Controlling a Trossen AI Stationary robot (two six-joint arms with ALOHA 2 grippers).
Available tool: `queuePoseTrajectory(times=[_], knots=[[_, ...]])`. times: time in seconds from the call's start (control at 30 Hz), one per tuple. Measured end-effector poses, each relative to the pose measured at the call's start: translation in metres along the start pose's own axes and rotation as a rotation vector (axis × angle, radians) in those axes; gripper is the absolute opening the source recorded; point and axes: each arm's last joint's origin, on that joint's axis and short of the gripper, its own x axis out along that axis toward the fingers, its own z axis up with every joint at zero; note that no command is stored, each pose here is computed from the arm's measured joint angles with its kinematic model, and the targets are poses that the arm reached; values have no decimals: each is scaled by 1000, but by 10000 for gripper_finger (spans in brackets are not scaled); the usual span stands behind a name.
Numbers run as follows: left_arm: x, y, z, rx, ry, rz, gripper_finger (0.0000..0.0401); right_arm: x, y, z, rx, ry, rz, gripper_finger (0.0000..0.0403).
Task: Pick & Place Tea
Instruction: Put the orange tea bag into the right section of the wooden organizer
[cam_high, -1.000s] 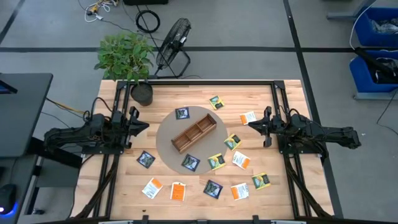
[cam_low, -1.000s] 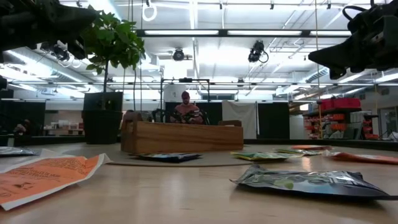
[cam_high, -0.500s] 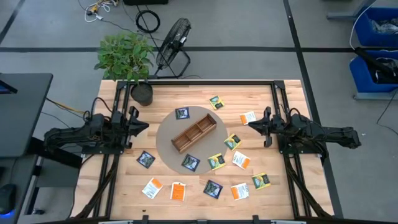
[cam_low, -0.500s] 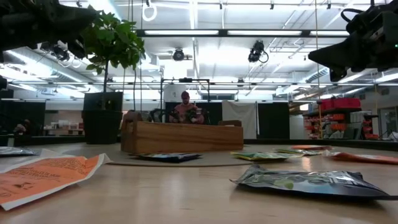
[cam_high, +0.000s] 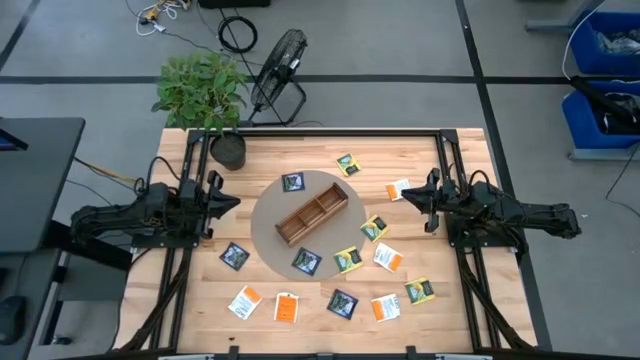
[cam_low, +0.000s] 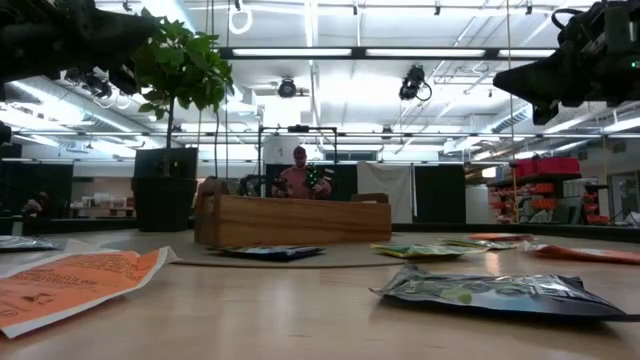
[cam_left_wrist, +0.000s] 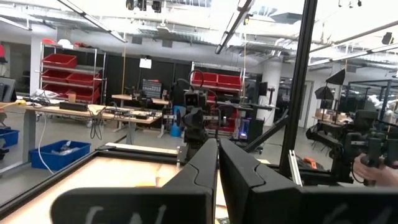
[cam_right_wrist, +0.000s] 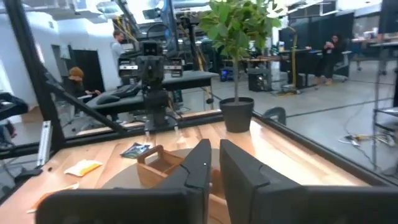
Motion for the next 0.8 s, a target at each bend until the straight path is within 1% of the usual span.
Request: queuePoseTrajectory(times=[0.1, 0.2, 0.3, 0.37, 0.5, 0.63, 0.7, 0.8], knots=[[0, 0, 0, 1, 1, 0, 21, 2, 1, 6, -5, 58, -11, 88], [0, 0, 0, 4, 2, 1, 21, 6, 2, 14, -17, 123, -17, 136], [0, 0, 0, 11, 3, 0, 21, 14, 3, 20, -102, 176, -21, 180], [0, 0, 0, 8, 3, 1, 21, 20, 3, 26, -152, 194, -57, 199], [0, 0, -1, 7, 11, 2, 21, 34, 3, 36, -150, 301, -158, 213], [0, 0, -1, 6, 14, 2, 21, 52, 5, 43, -178, 445, -204, 213], [0, 0, -1, 6, 15, 2, 21, 61, 6, 45, -211, 535, -225, 212], [0, 0, -1, 0, 15, 2, 21, 72, 6, 40, -268, 718, -242, 212]])
